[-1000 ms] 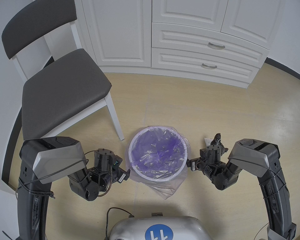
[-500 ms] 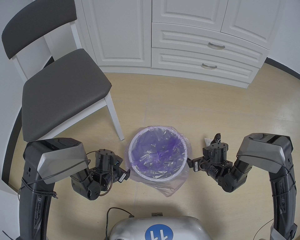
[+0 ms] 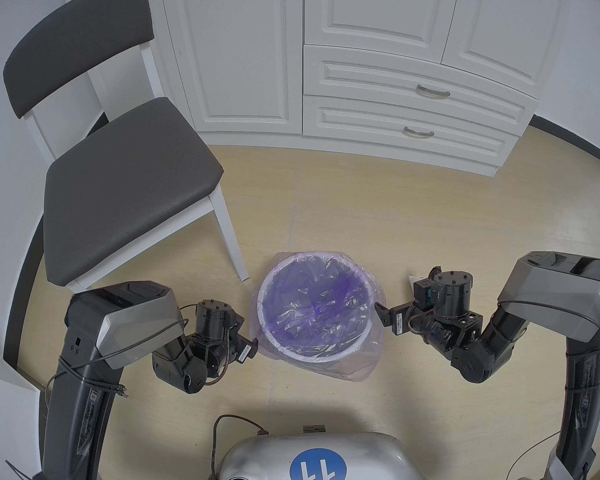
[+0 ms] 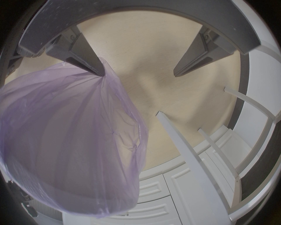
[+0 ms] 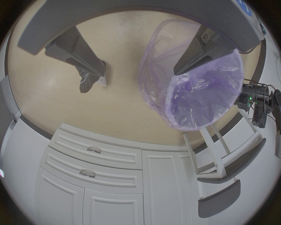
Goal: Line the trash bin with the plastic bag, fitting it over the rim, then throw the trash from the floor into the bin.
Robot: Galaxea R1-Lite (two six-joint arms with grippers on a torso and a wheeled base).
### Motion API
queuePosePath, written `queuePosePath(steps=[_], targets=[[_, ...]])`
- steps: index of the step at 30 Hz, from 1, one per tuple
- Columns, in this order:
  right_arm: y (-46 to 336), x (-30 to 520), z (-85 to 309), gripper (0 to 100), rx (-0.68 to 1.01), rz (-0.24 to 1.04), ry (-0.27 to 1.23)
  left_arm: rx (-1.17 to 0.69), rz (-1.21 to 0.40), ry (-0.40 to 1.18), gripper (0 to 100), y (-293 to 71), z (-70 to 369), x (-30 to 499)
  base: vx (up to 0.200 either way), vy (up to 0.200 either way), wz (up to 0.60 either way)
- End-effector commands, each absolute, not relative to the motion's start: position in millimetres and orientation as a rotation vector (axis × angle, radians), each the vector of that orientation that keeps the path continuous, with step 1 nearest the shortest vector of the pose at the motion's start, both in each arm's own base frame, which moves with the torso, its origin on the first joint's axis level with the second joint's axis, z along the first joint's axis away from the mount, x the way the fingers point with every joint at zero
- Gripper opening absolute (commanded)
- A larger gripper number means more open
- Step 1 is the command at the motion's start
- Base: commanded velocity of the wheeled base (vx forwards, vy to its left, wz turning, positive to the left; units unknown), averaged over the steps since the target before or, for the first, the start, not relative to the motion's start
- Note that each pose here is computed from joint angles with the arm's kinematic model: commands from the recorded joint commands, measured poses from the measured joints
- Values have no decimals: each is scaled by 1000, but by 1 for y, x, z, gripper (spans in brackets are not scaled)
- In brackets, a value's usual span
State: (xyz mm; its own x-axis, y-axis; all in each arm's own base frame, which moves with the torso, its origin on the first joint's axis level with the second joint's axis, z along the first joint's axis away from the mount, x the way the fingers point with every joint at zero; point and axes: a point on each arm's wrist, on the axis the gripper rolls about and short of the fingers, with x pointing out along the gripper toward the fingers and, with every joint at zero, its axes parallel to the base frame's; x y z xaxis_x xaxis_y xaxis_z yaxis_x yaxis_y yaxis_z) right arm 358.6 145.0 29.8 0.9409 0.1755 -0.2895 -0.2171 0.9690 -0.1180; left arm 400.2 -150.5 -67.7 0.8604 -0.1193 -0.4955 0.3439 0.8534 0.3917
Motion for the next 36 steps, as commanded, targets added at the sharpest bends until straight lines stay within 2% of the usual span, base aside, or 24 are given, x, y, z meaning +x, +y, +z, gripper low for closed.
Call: queuePosePath(steps=[1, 8, 19, 27, 32, 36], targets=[[144, 356, 38, 100, -147, 197, 265, 491, -254, 483, 100, -150, -72, 400, 0, 0, 0], [141, 348, 44, 100, -179, 182, 255, 474, -254, 456, 100, -149, -60, 396, 0, 0, 0], [139, 313, 64, 100, -263, 217, 143, 468, -333, 428, 100, -146, -15, 365, 0, 0, 0], [122, 253, 110, 100, -289, 261, 65, 425, -442, 406, 100, -133, 26, 326, 0, 0, 0], [132, 253, 100, 100, -297, 287, 92, 436, -463, 463, 100, -126, 23, 299, 0, 0, 0], [144, 267, 94, 100, -295, 292, 94, 436, -470, 417, 100, -126, 24, 282, 0, 0, 0]])
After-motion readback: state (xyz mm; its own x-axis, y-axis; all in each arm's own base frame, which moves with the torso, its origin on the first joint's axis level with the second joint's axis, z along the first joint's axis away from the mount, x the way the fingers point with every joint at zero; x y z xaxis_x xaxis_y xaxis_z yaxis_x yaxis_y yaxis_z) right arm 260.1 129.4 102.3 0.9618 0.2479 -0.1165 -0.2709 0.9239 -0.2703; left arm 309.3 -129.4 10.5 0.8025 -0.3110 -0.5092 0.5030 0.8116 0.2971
